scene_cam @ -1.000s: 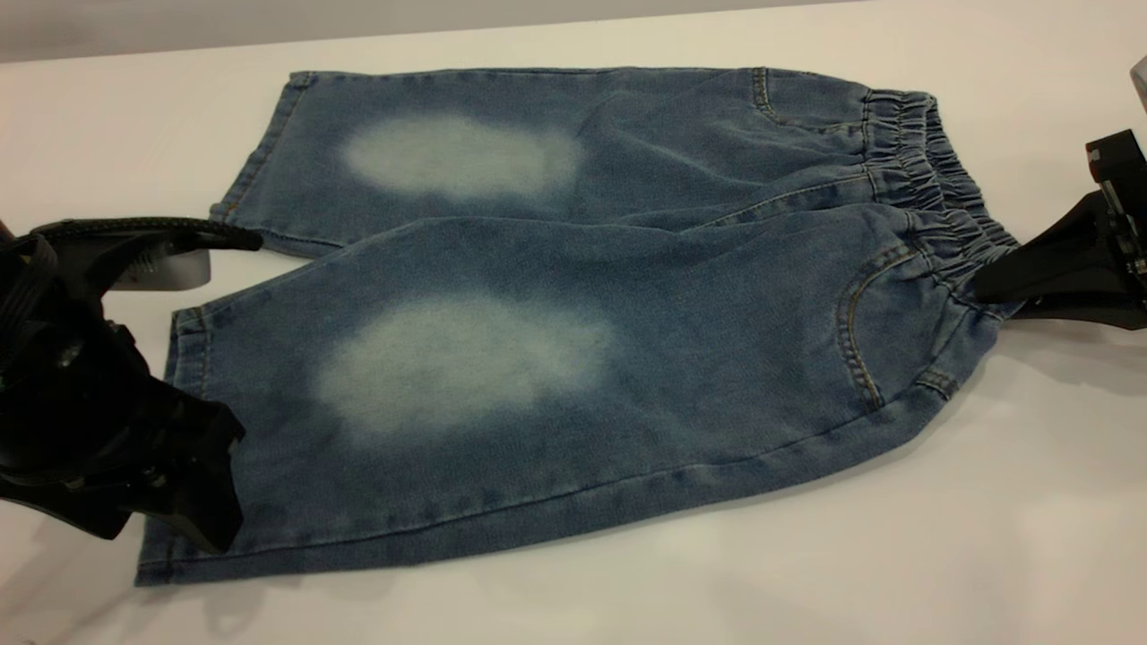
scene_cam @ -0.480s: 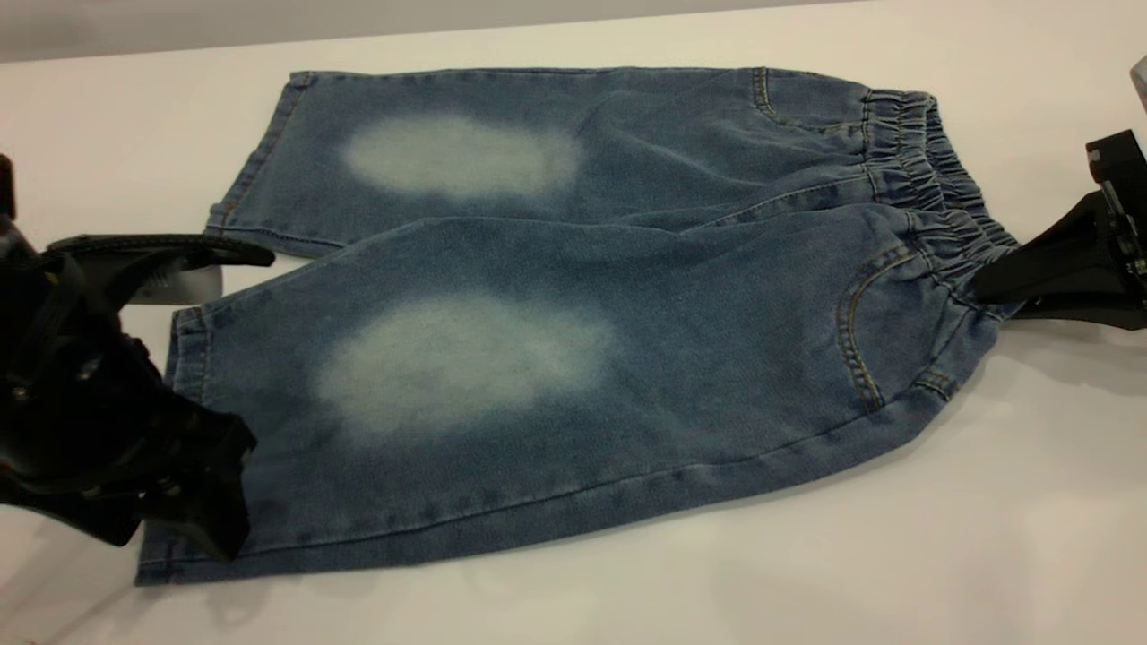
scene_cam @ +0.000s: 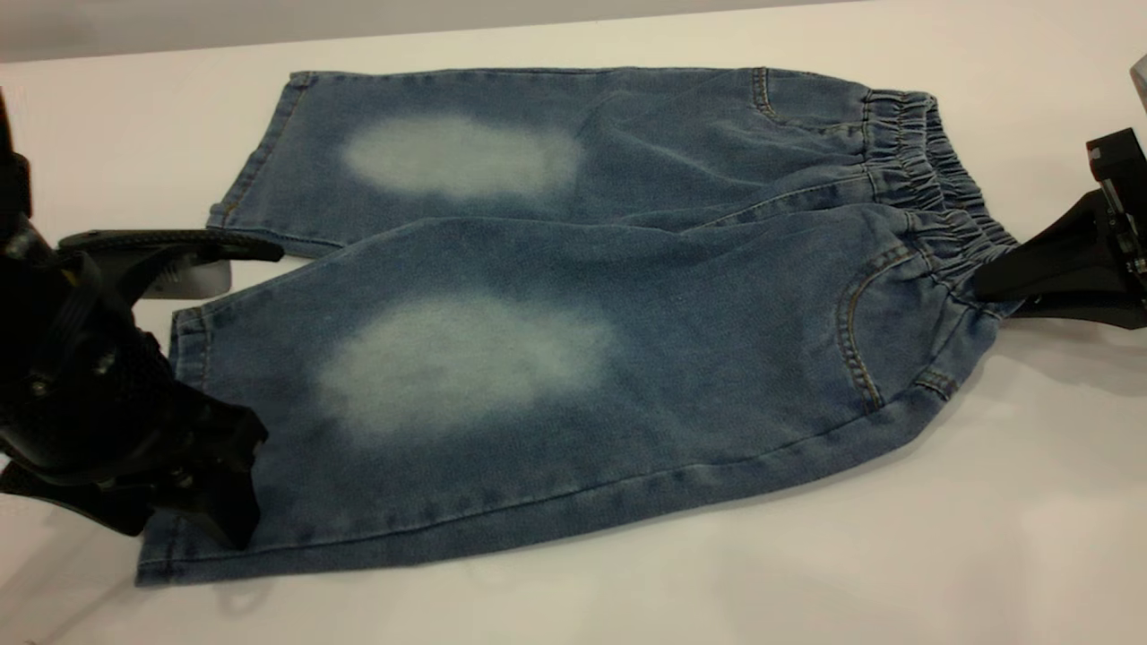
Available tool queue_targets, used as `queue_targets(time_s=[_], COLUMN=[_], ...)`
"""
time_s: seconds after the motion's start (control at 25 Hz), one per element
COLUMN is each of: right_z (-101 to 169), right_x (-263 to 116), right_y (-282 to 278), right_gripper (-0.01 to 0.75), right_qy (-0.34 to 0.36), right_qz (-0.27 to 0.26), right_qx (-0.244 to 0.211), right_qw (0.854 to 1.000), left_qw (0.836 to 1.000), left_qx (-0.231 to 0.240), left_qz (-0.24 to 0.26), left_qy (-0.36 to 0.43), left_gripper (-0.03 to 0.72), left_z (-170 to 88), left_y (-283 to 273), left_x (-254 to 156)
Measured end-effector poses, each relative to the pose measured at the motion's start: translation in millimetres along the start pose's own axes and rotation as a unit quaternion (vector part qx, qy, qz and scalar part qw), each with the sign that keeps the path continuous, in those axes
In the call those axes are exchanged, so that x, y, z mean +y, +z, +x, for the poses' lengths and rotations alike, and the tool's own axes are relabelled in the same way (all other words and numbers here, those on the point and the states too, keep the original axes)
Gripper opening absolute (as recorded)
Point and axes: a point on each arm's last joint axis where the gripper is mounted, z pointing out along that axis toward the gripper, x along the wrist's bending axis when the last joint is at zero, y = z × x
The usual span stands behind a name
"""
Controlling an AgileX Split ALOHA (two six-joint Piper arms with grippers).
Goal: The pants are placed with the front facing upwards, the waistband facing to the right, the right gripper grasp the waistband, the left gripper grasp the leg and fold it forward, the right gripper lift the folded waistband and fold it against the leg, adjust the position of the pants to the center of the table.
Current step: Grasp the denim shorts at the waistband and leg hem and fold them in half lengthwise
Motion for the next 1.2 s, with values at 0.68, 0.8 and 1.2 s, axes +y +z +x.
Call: queue_targets(time_s=[0.68,0.8,1.2], right_z=[0.0,0.0,0.7], right_x=[0.0,0.0,-0.1], right_y=[0.0,0.0,-0.2], right_gripper=[0.039,0.039,0.039], right_qy=[0.0,0.0,0.0], right_qz=[0.0,0.0,0.001], right_qx=[0.0,0.0,0.005], right_qw=[1.0,1.0,1.0], left_qw=[1.0,1.0,1.0], left_qx=[-0.001,-0.001,-0.009], left_qz=[0.002,0.004,0.028], left_qy=[0.0,-0.001,0.006], left_gripper=[0.157,0.069,0.038], left_z=[-0.4,-0.5,-3.4], left_y=[0.8,0.8,-3.6], left_x=[2.2,1.8,6.2])
